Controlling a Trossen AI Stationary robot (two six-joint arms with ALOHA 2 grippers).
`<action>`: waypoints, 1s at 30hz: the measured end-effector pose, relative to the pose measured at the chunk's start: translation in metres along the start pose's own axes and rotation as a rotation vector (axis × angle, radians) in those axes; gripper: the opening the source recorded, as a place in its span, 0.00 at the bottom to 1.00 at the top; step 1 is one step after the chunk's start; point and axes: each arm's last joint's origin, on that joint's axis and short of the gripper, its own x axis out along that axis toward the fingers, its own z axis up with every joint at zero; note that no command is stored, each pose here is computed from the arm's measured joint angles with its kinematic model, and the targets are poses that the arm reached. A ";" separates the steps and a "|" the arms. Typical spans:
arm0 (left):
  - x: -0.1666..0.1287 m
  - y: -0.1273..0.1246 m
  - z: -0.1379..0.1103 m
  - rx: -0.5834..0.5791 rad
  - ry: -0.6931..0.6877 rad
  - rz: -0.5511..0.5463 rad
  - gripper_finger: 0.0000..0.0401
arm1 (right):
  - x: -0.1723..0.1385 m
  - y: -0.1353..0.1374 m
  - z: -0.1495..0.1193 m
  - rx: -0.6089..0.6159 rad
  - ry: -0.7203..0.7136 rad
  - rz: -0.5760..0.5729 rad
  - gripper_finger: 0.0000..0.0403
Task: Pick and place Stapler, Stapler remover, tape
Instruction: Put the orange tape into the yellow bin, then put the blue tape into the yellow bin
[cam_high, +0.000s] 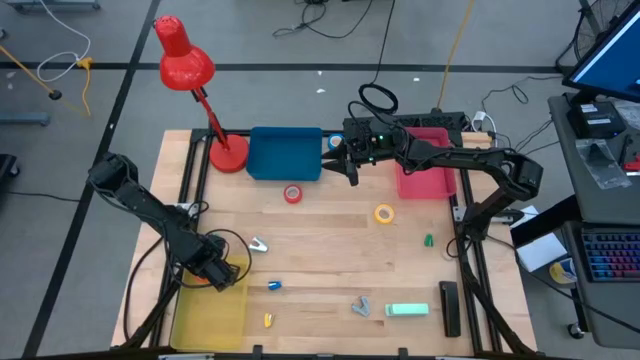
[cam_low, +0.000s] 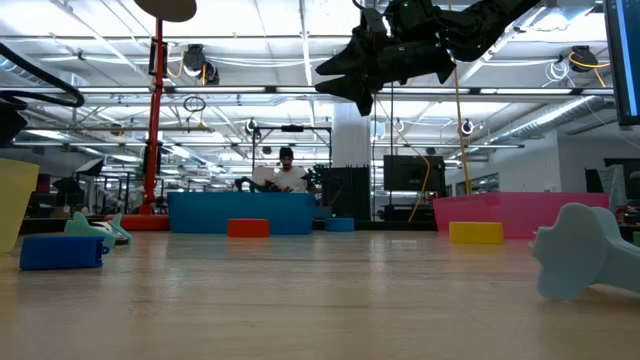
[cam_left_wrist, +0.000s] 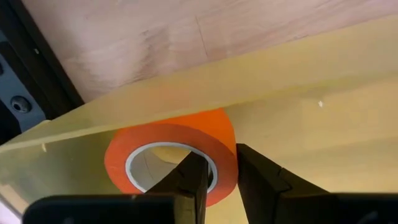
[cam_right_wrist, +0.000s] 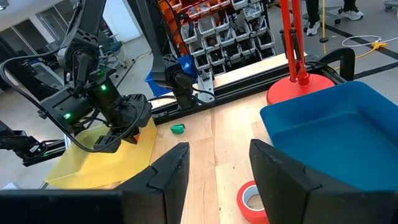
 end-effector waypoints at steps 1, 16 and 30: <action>0.000 0.000 0.000 0.000 0.000 0.000 0.21 | 0.000 0.000 0.000 0.000 0.000 0.000 0.40; 0.000 0.000 0.000 -0.013 0.001 0.006 0.43 | 0.000 0.000 0.000 0.000 0.000 0.000 0.40; -0.053 -0.005 -0.014 -0.020 0.123 -0.198 0.65 | 0.000 0.000 0.001 -0.003 -0.004 0.001 0.40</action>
